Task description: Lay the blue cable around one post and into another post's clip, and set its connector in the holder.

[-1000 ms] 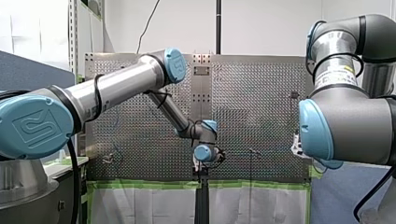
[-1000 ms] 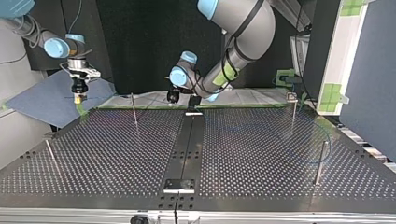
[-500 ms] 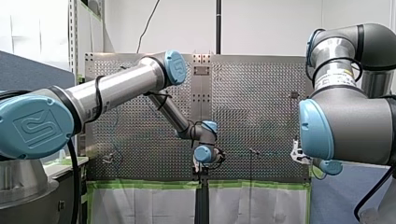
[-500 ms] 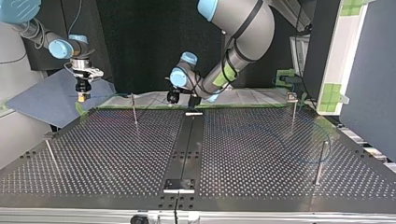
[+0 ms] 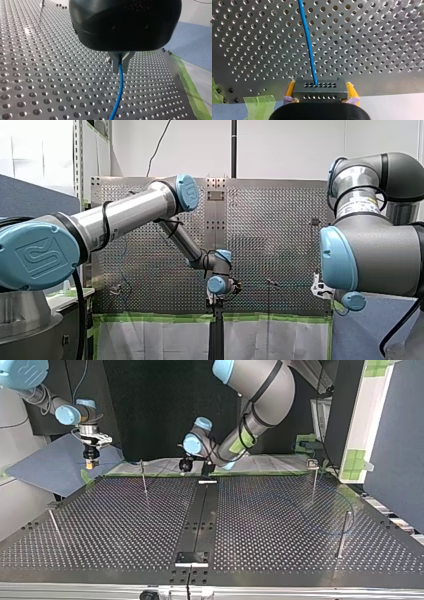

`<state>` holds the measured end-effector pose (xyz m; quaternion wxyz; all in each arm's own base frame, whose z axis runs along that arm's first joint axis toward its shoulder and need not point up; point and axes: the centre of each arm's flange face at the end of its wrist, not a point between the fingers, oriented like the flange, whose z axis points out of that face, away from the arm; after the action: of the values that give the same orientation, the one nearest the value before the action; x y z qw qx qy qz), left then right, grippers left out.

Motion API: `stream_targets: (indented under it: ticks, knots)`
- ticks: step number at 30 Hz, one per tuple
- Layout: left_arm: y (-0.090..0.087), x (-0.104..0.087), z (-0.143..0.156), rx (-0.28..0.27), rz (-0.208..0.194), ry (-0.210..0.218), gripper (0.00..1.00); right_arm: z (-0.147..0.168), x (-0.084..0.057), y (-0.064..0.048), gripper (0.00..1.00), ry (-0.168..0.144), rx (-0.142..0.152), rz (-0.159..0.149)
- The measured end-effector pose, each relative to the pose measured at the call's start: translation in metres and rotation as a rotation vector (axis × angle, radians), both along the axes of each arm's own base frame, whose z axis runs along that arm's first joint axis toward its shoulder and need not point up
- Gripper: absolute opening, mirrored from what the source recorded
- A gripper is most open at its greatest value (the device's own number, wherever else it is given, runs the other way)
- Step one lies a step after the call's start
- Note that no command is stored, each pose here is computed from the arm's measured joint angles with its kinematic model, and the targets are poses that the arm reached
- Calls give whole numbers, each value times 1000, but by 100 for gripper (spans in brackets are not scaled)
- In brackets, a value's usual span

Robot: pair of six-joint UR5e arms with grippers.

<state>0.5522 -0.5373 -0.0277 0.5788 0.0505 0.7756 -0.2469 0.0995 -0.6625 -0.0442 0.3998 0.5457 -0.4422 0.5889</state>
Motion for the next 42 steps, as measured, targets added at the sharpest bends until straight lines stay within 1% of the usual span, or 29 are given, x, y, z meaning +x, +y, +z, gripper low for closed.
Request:
stream_targets:
  ticks: [8,11,18,22,23,24,25,27,31,33,34,36,37,38,39,40,41,42]
  knots:
    - [3,4,1,-3,5,-2,0,5,0,-11,19,0,-4,2]
    - [3,4,1,-3,6,-1,0,6,0,-13,19,3,-1,2]
    - [3,5,2,1,6,-2,0,8,0,-16,19,3,-6,9]
    - [1,2,2,15,-1,-9,0,9,1,-17,19,5,-5,14]
    - [0,1,2,24,-6,-13,10,9,2,-17,19,5,-5,16]
    - [-2,0,2,31,-9,-16,15,9,3,-17,19,5,-5,18]
    - [-2,-1,2,39,-11,-18,15,9,4,-17,19,6,-5,20]
    - [-3,-4,2,60,-14,-22,20,9,5,-17,19,6,-4,24]
    - [-5,-6,1,80,-23,-24,20,9,8,-16,19,4,-4,36]
    - [-6,-7,1,85,-28,-25,29,9,10,-16,19,3,-4,40]
    - [-7,-8,1,87,-33,-26,29,9,10,-16,19,2,-4,41]
    - [-8,-8,1,91,-44,-26,47,9,12,-15,19,2,-3,44]
    - [-8,-9,1,93,-47,-26,47,9,12,-15,19,1,-3,44]
    - [-8,-9,1,96,-50,-26,64,9,13,-15,19,1,-2,45]
    - [-8,-9,1,98,-51,-25,75,9,13,-15,19,1,-2,46]
    - [-8,-9,1,101,-52,-25,75,9,14,-15,19,1,-2,47]
    - [-8,-9,1,106,-54,-26,89,9,14,-15,19,0,-1,48]
    - [-8,-9,1,111,-56,-28,100,8,15,-15,19,0,-1,48]
